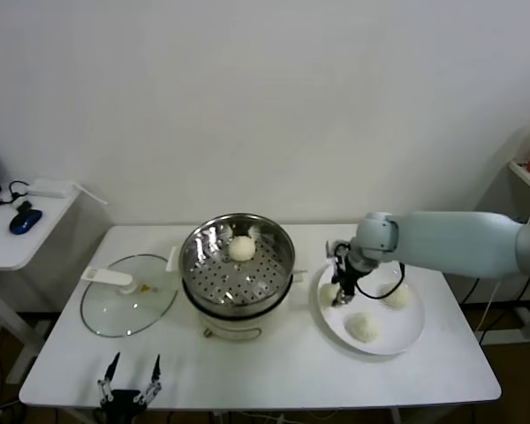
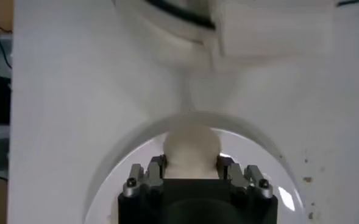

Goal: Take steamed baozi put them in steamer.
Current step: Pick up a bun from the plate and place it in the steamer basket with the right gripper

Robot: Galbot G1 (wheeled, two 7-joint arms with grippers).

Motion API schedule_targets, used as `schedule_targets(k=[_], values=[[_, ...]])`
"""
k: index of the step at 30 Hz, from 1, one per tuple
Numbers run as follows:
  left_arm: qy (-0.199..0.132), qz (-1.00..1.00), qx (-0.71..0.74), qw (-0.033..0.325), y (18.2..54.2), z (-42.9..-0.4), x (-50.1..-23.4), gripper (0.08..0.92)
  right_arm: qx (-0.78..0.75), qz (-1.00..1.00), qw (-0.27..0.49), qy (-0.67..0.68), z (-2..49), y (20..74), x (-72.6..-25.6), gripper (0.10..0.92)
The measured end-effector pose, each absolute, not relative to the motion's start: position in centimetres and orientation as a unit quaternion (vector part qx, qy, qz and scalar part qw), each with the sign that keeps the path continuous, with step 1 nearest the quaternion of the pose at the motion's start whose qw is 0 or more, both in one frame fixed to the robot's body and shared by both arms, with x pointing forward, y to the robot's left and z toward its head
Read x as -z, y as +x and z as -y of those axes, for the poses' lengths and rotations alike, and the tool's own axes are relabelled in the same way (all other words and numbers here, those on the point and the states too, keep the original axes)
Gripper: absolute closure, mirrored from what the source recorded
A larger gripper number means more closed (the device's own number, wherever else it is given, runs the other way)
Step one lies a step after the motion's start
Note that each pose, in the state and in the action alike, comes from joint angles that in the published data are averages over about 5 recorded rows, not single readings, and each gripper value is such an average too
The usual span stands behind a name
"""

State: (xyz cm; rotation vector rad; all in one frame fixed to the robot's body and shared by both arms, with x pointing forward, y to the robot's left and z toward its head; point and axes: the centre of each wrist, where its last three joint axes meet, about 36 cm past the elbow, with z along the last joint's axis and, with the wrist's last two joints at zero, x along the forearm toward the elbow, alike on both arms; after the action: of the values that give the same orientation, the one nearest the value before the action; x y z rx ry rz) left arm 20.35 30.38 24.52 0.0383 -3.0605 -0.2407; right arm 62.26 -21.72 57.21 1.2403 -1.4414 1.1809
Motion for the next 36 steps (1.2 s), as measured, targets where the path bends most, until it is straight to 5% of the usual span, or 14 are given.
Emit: schedule_targets(k=[8,17,26,36], values=[[0.004,0.996,0.081,0.032,20.5,-30.2,-24.8,0.177,-0.476,0.596,0.410,0.501,19.1,61.8,-68.2,0.437],[-0.003,0.996,0.087,0.027,20.5,-30.5,-25.4,0.177,-0.477,0.604,0.375,0.516,11.4,62.1,-74.2,0.437],[-0.003,0.996,0.089,0.025,20.2,-30.6,-25.8,0.177,-0.488,0.594,0.346,0.538,1.9,64.5,-73.5,0.437],[-0.002,0.996,0.085,0.025,20.0,-30.1,-25.7,0.177,-0.487,0.580,0.344,0.555,-4.9,65.8,-67.5,0.437]])
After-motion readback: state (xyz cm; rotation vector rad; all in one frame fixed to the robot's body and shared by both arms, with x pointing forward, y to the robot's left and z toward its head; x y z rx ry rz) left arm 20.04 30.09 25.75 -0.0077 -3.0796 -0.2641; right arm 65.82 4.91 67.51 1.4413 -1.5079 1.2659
